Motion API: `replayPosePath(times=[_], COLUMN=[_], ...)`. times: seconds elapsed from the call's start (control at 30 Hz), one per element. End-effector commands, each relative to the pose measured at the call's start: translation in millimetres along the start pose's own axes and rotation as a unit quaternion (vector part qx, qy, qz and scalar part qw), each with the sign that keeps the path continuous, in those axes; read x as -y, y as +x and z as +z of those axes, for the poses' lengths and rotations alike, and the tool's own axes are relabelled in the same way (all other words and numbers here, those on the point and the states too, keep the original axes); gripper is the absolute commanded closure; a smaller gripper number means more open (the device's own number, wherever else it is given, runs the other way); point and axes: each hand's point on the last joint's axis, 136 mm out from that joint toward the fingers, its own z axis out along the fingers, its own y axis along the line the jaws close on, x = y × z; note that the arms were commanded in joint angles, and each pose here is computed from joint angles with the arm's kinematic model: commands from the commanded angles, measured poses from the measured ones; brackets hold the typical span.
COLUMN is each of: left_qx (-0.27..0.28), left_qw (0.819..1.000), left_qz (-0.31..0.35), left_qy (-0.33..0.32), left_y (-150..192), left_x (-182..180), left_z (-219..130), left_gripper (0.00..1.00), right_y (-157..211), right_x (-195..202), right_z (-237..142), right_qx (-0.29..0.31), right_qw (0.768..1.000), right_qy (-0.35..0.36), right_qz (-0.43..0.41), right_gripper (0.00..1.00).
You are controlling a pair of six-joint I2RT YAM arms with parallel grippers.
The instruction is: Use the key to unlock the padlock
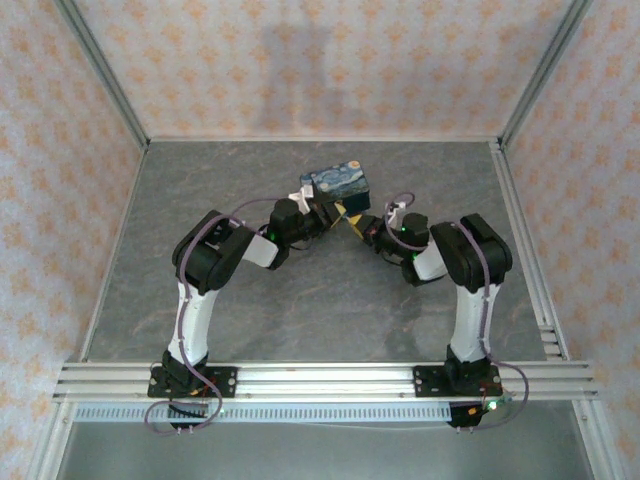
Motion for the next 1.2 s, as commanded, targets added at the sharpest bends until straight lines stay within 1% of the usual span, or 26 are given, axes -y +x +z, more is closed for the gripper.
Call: replayPosePath(times=[0.0, 0.1, 0.27, 0.37, 0.57, 0.7, 0.8, 0.83, 0.87, 0.93, 1.07, 1.17], left_qx=[-0.034, -0.034, -0.034, -0.035, -0.049, -0.064, -0.064, -0.063, -0.062, -0.059, -0.051, -0.043], left_qw=[0.997, 0.997, 0.997, 0.996, 0.995, 0.994, 0.994, 0.994, 0.994, 0.994, 0.995, 0.995], left_qz=[0.026, 0.026, 0.020, 0.021, 0.025, 0.032, 0.036, 0.036, 0.037, 0.039, 0.048, 0.053], left_qy=[0.063, 0.065, 0.071, 0.074, 0.079, 0.083, 0.082, 0.081, 0.082, 0.081, 0.075, 0.079], left_y=[17.3, 17.1, 16.7, 16.9, 24.7, 33.5, 34.2, 34.1, 33.6, 32.3, 27.6, 24.6], left_x=[34.2, 34.5, 36.1, 37.9, 41.6, 46.4, 45.3, 43.9, 42.8, 39.7, 32.7, 31.1], left_z=[2.1, 2.4, 3.1, 2.7, 4.3, 6.9, 6.0, 5.4, 4.7, 3.3, -0.9, -4.0], left_gripper=[1.00, 1.00, 1.00, 1.00, 1.00, 1.00, 1.00, 1.00, 1.00, 1.00, 1.00, 1.00], right_y=[-12.1, -14.7, -15.4, -17.5, -21.3, -24.0, -27.1, -25.7, -24.3, -21.6, -25.7, -25.4], right_x=[-28.7, -34.1, -11.3, -6.5, -26.2, -24.3, -25.1, -20.0, -16.3, -20.5, -41.6, -45.2], right_z=[3.2, 4.8, 2.5, 6.9, 27.0, 35.9, 38.6, 40.5, 40.4, 37.8, 28.7, 24.4], right_qx=[0.020, 0.020, 0.039, 0.033, 0.025, 0.023, 0.022, 0.017, 0.018, 0.018, 0.027, 0.033], right_qw=[0.999, 0.998, 0.997, 0.998, 0.999, 0.994, 0.978, 0.969, 0.964, 0.959, 0.948, 0.938], right_qy=[-0.048, -0.053, -0.004, 0.004, -0.022, -0.020, -0.059, -0.060, -0.056, -0.058, -0.078, -0.081], right_qz=[0.004, 0.000, -0.065, -0.054, 0.021, 0.101, 0.198, 0.239, 0.261, 0.277, 0.306, 0.336], right_gripper=[1.00, 1.00, 1.00, 1.00, 1.00, 1.00, 1.00, 1.00, 1.00, 1.00, 1.00, 1.00])
